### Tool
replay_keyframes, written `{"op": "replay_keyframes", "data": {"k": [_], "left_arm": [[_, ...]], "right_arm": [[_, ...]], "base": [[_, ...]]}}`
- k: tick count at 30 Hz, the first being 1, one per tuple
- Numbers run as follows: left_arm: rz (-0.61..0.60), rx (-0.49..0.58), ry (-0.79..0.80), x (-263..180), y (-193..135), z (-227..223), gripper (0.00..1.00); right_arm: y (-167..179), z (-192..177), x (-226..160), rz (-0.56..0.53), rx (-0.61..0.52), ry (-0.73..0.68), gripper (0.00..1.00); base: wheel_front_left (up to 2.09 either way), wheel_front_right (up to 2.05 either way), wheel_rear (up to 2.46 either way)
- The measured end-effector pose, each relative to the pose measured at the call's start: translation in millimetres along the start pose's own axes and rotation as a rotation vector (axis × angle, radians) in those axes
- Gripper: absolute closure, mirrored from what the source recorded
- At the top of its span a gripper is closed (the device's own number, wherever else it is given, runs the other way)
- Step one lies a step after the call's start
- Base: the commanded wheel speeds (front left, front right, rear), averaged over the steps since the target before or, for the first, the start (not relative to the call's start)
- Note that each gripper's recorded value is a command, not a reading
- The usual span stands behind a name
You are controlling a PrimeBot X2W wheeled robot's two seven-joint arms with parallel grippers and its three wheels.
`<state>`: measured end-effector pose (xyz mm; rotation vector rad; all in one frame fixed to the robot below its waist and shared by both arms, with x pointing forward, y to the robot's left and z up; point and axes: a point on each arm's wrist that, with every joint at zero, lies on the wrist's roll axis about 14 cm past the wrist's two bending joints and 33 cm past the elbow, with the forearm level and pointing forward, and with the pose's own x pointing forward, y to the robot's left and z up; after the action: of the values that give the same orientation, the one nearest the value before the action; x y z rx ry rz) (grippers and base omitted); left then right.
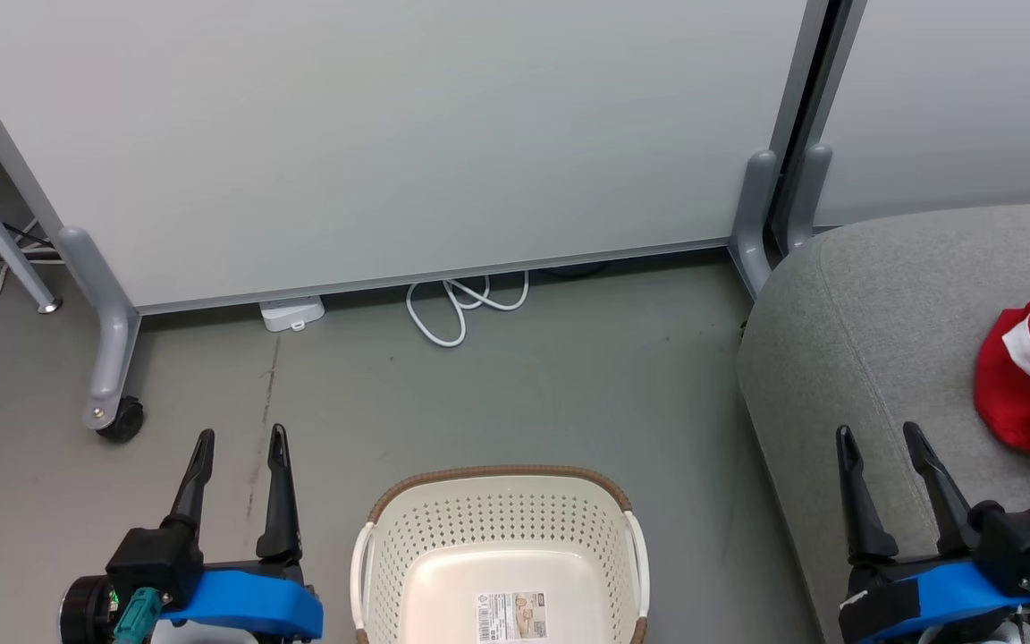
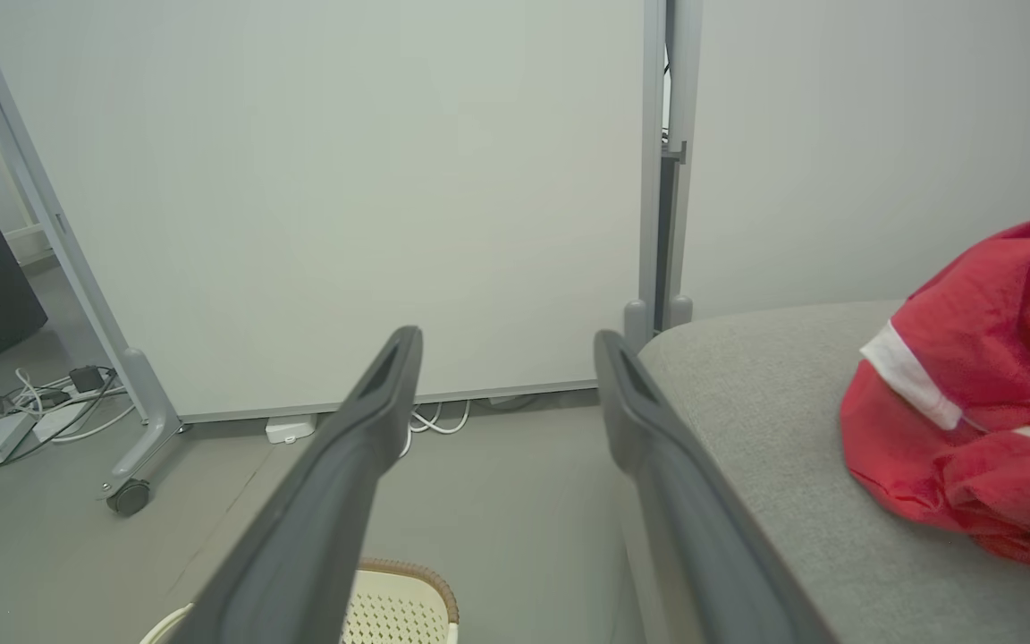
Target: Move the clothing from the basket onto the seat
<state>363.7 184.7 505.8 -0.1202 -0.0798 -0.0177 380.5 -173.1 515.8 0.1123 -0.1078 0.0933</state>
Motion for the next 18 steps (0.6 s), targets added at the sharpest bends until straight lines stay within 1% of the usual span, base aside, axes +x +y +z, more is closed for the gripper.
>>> {"op": "replay_keyframes", "data": {"k": [12,13,18], "left_arm": [[0.006,0.003,0.023,-5,2,-7,0.0],[0.007,0.003,0.026,-6,2,-8,1.0],[0.024,-0.007,0.106,-19,6,-32,1.0]], "right_arm": [[10,-8,0,0.021,0.013,0.023,0.0],[10,-9,-1,0.021,0.014,0.027,1.0],[7,-29,-10,0.009,0.021,0.095,1.0]], "base": [[0.0,0.0,0.0],[0.0,0.0,0.0],[0.0,0.0,0.0]]}}
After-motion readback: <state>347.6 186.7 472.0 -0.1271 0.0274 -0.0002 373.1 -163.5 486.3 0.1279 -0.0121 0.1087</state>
